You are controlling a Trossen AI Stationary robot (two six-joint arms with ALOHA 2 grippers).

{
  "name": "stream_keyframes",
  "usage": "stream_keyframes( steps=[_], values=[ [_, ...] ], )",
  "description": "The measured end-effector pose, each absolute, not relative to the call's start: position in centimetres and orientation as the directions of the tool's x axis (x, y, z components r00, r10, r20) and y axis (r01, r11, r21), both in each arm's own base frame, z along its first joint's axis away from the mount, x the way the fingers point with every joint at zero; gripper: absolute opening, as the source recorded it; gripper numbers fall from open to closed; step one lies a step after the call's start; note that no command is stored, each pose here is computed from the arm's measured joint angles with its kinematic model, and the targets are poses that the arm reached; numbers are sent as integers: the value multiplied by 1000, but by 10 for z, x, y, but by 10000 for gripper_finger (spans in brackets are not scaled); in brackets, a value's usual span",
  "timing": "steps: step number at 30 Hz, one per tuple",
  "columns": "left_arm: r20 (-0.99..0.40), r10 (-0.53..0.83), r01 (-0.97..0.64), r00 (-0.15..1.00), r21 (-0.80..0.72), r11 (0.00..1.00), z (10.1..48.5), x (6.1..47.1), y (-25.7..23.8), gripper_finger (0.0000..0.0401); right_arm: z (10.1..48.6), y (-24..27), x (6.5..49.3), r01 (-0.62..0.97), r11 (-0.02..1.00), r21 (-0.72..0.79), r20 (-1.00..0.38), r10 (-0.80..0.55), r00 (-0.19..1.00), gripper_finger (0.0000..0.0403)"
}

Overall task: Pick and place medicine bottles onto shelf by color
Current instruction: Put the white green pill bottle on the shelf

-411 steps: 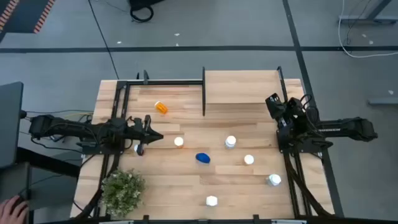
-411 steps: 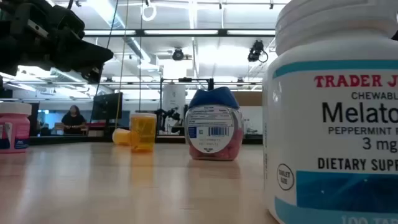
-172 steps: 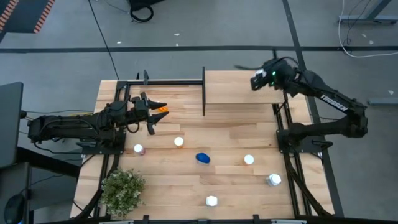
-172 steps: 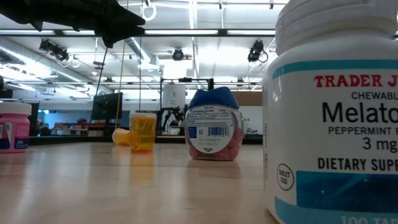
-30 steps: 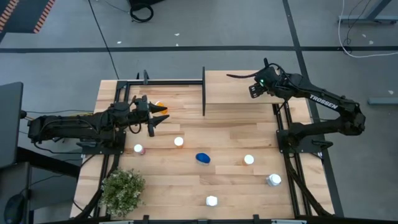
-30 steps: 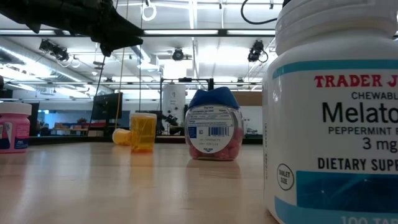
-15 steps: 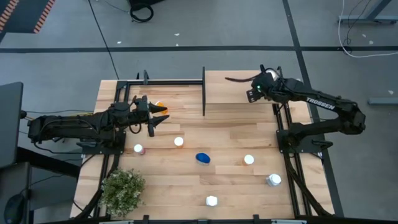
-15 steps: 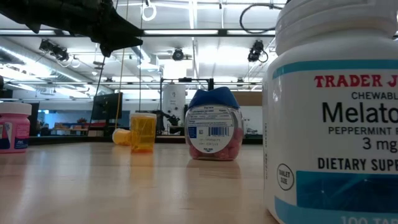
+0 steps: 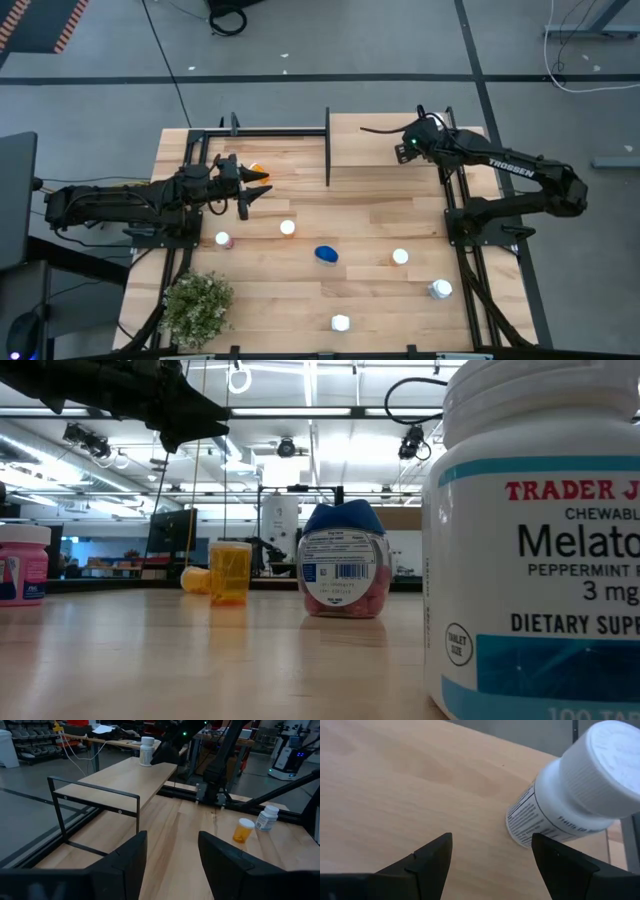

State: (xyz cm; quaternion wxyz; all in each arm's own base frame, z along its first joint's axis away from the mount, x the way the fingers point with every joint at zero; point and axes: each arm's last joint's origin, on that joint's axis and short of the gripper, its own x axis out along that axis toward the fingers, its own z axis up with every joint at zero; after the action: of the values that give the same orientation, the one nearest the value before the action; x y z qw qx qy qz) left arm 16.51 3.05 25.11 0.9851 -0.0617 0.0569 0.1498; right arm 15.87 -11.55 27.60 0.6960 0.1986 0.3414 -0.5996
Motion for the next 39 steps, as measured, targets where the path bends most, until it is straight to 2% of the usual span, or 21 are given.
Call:
stream_keyframes(
  steps=[23, 39],
  values=[
    [-130, 288, -302, 949, -106, 947, 251, 165, 31, 185, 279, -134, 149, 983, 120, -141, -682, -731, -9, 282],
    [-129, 288, -302, 949, -108, 947, 251, 165, 30, 185, 283, -138, 154, 991, 112, -78, -642, -766, 36, 282]
  ],
)
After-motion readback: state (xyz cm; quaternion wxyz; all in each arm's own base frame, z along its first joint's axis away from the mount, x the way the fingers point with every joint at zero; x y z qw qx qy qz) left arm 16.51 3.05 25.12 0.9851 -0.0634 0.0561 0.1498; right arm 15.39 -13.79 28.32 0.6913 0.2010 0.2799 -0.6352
